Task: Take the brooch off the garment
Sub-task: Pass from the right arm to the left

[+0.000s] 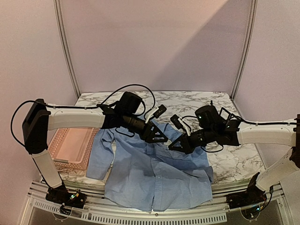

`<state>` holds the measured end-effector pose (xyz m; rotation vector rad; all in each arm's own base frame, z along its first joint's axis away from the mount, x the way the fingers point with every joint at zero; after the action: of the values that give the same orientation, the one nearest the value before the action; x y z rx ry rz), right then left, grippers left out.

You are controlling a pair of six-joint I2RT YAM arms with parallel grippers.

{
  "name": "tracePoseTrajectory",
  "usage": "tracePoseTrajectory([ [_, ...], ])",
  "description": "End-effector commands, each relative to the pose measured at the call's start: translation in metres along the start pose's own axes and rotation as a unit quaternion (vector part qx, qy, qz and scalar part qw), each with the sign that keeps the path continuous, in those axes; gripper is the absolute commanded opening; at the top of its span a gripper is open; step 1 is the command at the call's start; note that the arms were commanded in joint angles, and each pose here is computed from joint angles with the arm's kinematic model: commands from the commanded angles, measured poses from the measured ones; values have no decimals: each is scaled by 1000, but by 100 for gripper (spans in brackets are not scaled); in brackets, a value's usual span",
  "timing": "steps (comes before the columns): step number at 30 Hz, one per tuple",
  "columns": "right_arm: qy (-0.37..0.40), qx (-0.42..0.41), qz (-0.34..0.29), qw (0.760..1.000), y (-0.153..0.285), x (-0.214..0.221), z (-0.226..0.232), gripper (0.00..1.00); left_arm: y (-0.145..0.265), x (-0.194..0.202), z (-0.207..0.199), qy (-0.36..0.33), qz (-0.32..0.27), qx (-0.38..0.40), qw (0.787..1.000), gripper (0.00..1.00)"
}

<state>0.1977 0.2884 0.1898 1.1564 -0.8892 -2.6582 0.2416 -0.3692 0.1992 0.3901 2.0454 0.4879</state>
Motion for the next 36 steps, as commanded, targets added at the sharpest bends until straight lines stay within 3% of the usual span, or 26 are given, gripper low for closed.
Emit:
tracePoseTrajectory([
  [1, 7, -16, -2, 1000, 0, -7, 3, 0, -7, 1, -5, -3, 11, 16, 1000, 54],
  [6, 6, -16, -6, 1000, 1, -9, 2, 0, -9, 2, -6, 1, 14, 26, 1000, 42],
  [10, 7, -24, -8, 1000, 2, -10, 4, 0, -14, 5, -2, 12, 19, 27, 999, 48],
  [14, 10, -26, -13, 1000, 3, -12, 5, 0, -20, 7, -1, 24, 19, 37, 999, 48],
  [20, 10, -29, -17, 999, 4, -13, 6, 0, -21, 7, -2, 24, 19, 44, 999, 30],
  [28, 9, -33, -6, 999, 1, -11, 5, 0, -23, 9, -7, 25, 22, 65, 997, 22],
  [34, 9, -12, -18, 1000, 2, -12, 1, 0, -24, 9, -10, 24, 26, 74, 997, 2],
  [36, 13, -5, -38, 999, 7, -15, 2, 6, -24, 9, -10, 23, 26, 75, 997, 0],
])
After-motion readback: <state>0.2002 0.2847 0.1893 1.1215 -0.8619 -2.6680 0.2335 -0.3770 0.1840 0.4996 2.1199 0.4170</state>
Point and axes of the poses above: each gripper's point midway between its finger pads, its own y axis back along the fingers, its own z axis along the line the jaws close on, x = y × z, the point moved 7 cm from there along y, back along the fingers, and after that the axes turned 4 degrees about -y, right-handed, at the moved point
